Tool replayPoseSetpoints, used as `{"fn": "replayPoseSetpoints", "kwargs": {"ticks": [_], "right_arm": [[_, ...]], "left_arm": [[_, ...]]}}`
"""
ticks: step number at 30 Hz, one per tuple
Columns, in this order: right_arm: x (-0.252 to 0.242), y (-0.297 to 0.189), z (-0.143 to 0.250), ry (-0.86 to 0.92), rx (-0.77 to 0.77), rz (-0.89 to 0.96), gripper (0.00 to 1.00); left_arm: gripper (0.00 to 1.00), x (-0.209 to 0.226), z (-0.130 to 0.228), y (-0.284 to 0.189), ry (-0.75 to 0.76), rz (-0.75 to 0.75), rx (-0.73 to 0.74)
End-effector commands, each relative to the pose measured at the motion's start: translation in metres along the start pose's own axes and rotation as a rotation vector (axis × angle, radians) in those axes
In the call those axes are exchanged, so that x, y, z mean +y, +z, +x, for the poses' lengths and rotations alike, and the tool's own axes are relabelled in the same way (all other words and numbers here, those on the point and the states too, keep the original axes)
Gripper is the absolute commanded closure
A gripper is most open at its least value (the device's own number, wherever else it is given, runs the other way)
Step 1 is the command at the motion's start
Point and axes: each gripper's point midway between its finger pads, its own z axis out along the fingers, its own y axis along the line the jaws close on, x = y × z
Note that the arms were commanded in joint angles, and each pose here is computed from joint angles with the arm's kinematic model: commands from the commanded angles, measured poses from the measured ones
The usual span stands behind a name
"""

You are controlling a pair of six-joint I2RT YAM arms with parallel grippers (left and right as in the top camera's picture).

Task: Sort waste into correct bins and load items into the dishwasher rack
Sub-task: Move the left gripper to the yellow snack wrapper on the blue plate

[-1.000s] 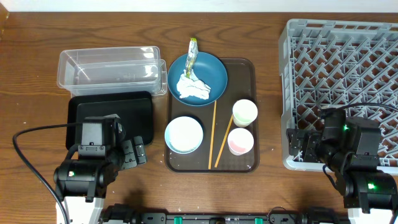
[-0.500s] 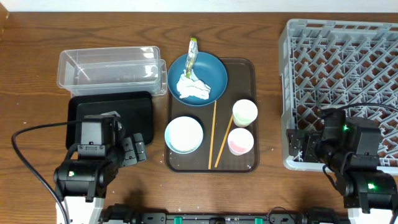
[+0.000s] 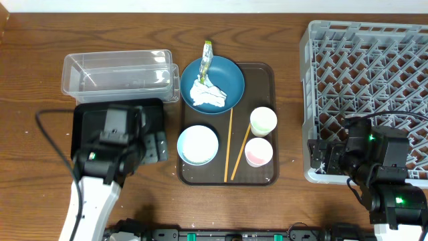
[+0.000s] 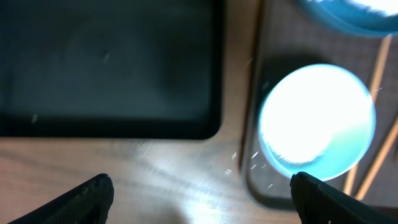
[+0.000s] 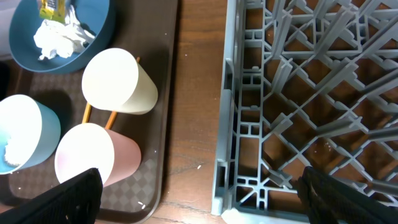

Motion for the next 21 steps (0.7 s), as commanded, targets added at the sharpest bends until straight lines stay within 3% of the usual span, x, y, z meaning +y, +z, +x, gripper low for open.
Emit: {"fn": "replayPoseSetpoints", "kwargs": {"ticks": [1,7,13,21], "right_arm": [[0.007,-0.005,-0.005,-0.010,-0.014,-0.021,0.01],[0.007,-0.005,-0.005,-0.010,-0.012,-0.021,0.01],[0.007,-0.005,-0.005,-0.009,-0.012,-0.020,0.01],[0.006,-0.005,-0.003,-0.008,-0.005,-0.019,0.01]], "left_arm": [[0.07,-0.021,-0.029,-0.007,0.041,0.025,-0.034],[0.10,-0.065,-0.065,0.007,0.165,0.073,-0.061],[0.11,-0.116,-0.114,0.021,0.237,0.151,-0.204],[0.11,-0.147,-0.156,0.068,0.241,0.193,-0.316]]}}
